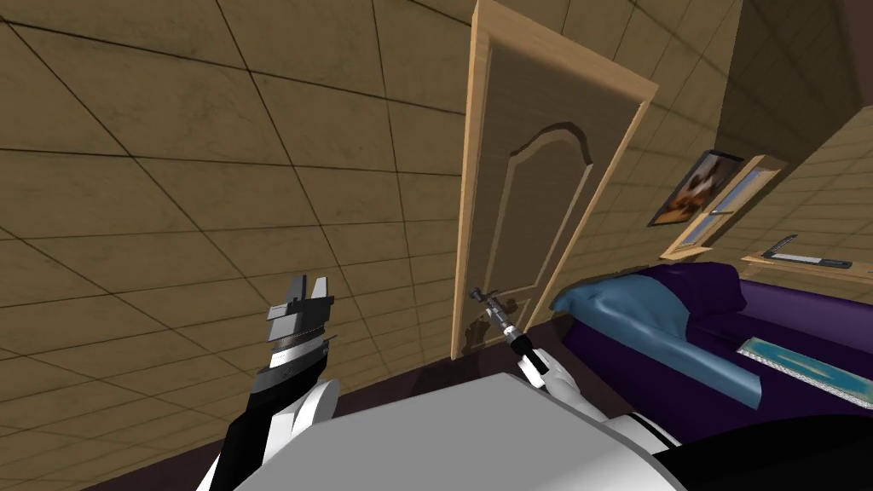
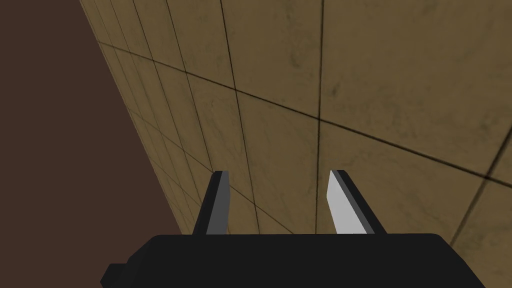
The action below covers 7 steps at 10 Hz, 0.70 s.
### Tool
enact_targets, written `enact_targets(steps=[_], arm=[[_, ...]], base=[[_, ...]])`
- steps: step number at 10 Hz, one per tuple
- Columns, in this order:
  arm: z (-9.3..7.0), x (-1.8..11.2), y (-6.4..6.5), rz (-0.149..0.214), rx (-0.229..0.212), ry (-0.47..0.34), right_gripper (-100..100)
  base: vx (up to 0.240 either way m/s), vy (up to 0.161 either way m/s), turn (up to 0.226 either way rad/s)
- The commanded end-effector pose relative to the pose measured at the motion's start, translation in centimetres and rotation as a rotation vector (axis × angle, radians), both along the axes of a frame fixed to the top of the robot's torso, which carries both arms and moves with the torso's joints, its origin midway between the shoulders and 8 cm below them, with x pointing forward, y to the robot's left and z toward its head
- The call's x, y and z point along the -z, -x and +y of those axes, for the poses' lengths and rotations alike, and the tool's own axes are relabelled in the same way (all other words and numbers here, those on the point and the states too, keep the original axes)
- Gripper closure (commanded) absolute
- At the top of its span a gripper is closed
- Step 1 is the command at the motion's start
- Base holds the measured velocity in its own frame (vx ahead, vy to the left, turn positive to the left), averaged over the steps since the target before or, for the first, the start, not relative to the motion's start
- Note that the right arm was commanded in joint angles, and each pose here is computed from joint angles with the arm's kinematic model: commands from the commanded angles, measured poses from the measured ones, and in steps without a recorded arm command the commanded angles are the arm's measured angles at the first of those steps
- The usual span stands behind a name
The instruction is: Pull the door open
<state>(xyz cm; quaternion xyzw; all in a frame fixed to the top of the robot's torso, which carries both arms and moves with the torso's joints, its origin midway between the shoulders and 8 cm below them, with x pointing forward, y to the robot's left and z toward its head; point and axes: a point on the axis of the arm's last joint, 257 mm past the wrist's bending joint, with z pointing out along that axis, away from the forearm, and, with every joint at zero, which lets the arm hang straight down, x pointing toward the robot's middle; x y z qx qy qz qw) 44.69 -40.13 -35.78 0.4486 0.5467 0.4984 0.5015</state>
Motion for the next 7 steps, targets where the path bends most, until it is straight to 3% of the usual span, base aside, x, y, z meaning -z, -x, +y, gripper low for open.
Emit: enact_targets(steps=[1,2,3,4,7], arm=[[-2.4,-0.2,0.9,-0.001,0.038,0.0,-100],[-3.4,-0.3,1.4,-0.002,0.055,0.0,-100],[-2.6,-0.2,0.9,-0.001,0.043,-0.001,-100],[-2.6,-0.2,0.9,-0.001,0.043,-0.001,100],[-2.6,-0.2,0.9,-0.001,0.043,-0.001,100]], base=[[0.21,0.074,0.184],[0.199,0.045,0.138],[0.088,0.011,0.026],[-0.01,0.001,-0.022],[-0.025,-0.006,0.002]])
